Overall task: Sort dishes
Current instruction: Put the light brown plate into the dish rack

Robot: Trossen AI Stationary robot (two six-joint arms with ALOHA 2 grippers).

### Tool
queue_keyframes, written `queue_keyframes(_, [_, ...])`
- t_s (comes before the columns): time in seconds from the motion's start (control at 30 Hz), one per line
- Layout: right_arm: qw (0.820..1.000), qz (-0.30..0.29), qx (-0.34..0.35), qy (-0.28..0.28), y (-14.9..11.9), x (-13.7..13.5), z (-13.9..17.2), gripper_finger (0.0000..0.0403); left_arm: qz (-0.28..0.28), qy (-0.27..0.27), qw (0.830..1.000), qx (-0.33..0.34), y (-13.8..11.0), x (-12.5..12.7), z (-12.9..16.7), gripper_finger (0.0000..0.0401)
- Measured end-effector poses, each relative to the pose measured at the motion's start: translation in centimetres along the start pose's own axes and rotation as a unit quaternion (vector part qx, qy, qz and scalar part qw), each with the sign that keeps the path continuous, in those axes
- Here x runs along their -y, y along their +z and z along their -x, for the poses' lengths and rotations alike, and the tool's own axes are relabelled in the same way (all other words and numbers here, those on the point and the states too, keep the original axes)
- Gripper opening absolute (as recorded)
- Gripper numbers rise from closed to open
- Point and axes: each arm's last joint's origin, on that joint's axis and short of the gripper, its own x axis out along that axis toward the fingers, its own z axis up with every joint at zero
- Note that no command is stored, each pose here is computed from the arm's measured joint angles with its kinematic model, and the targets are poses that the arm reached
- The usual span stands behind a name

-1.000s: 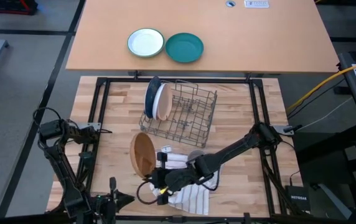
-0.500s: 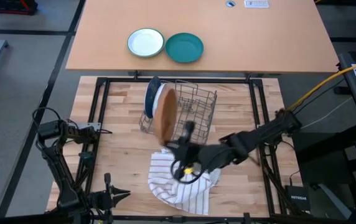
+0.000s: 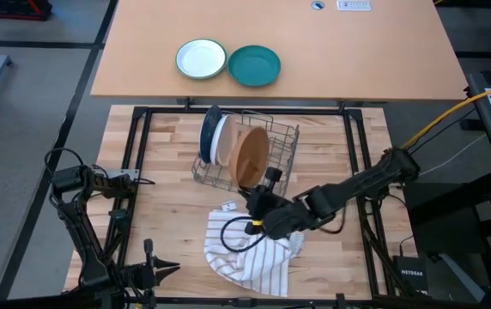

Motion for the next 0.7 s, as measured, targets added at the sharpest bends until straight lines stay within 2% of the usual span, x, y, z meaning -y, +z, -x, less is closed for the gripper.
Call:
queue_keyframes(0.17, [0.998, -0.061, -0.011, -0.005, -5.4, -2.1, -3.4, 0.0014, 0.010, -0.001, 1.000, 0.001, 0.0, 0.1, 0.0, 0.0029])
queue_keyframes(0.27, [0.993, -0.112, 0.019, 0.017, -7.8, -2.4, -5.3, 0.0014, 0.010, -0.001, 1.000, 0.000, 0.0, 0.1, 0.0, 0.0029])
queue_keyframes(0.4, [0.979, -0.164, 0.105, 0.054, -9.6, -1.2, -7.7, 0.0014, 0.011, -0.001, 1.000, 0.000, 0.0, 0.1, 0.0, 0.0029])
queue_keyframes(0.5, [0.965, -0.205, 0.154, 0.051, -11.0, 0.5, -9.1, 0.0014, 0.018, -0.001, 1.000, 0.000, 0.0, 0.0, 0.0, 0.0029])
queue_keyframes(0.7, [0.952, -0.265, 0.148, 0.035, -13.5, 2.7, -10.8, 0.0014, 0.020, -0.001, 1.000, 0.000, 0.0, 0.0, 0.0, 0.0029])
